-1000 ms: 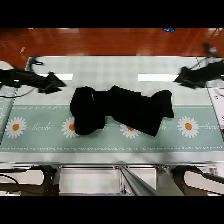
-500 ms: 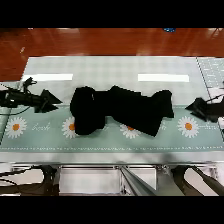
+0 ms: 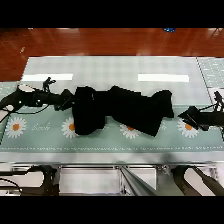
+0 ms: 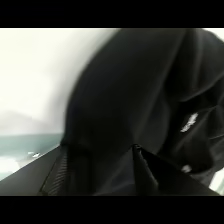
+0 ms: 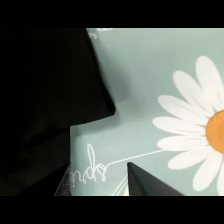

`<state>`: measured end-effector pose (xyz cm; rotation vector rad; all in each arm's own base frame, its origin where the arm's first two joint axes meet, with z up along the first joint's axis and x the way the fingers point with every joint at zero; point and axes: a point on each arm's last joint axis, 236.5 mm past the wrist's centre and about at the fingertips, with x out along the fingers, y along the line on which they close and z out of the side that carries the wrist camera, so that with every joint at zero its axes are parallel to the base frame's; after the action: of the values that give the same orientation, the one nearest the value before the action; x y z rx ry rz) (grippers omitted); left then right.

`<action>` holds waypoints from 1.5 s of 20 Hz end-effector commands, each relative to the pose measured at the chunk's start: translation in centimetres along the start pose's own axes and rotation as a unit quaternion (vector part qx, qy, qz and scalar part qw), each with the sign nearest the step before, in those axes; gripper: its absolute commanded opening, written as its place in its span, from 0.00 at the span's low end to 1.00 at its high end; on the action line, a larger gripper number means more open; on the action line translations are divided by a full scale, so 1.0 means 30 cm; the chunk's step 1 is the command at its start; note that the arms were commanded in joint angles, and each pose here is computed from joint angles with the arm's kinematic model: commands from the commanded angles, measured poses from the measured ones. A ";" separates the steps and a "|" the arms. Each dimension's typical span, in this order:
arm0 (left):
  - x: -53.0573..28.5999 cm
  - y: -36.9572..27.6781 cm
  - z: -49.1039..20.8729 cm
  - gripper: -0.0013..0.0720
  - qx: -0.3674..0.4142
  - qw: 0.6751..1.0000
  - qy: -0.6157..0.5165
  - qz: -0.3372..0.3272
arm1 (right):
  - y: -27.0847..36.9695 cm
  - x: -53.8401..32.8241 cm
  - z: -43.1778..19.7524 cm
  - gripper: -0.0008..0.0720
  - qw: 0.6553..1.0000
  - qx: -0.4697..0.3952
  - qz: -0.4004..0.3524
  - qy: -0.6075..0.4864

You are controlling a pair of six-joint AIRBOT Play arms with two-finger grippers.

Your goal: Fold the shirts.

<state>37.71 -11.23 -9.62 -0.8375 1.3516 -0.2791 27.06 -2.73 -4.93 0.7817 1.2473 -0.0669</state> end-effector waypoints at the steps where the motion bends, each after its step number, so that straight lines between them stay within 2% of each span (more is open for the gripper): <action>1: 0.055 0.016 -0.025 0.47 0.006 1.000 0.017 0.014 | 0.003 0.003 0.000 0.58 1.000 0.000 0.004 -0.002; 2: 0.053 0.014 -0.037 0.06 0.007 1.000 0.028 0.010 | 0.001 0.003 0.001 0.58 1.000 -0.001 0.002 -0.002; 8: 0.030 -0.020 -0.023 0.05 0.029 0.999 0.035 0.003 | -0.050 0.024 0.017 0.58 0.999 0.023 -0.024 -0.005; 16: 0.026 -0.032 -0.028 0.05 0.032 0.999 0.041 0.000 | 0.001 0.215 0.024 0.58 0.988 0.126 0.070 0.054; 24: 0.028 -0.032 -0.023 0.05 0.032 0.999 0.037 0.001 | 0.031 0.274 0.101 0.57 0.988 0.119 0.079 0.057; 25: 0.029 -0.033 -0.024 0.05 0.032 0.999 0.037 0.001 | 0.055 0.290 0.100 0.52 0.989 0.107 0.078 0.062; 27: 0.025 -0.040 -0.029 0.05 0.032 0.999 0.042 -0.002 | 0.122 0.295 0.114 0.04 0.992 0.061 0.086 0.068; 30: -0.073 -0.135 0.041 0.05 0.059 0.997 0.030 -0.029 | 0.281 0.164 0.204 0.04 0.990 -0.014 0.124 0.064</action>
<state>38.29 -12.54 -7.98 -0.7774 1.3887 -0.3835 35.61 0.33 -8.85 0.9751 1.2804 0.0651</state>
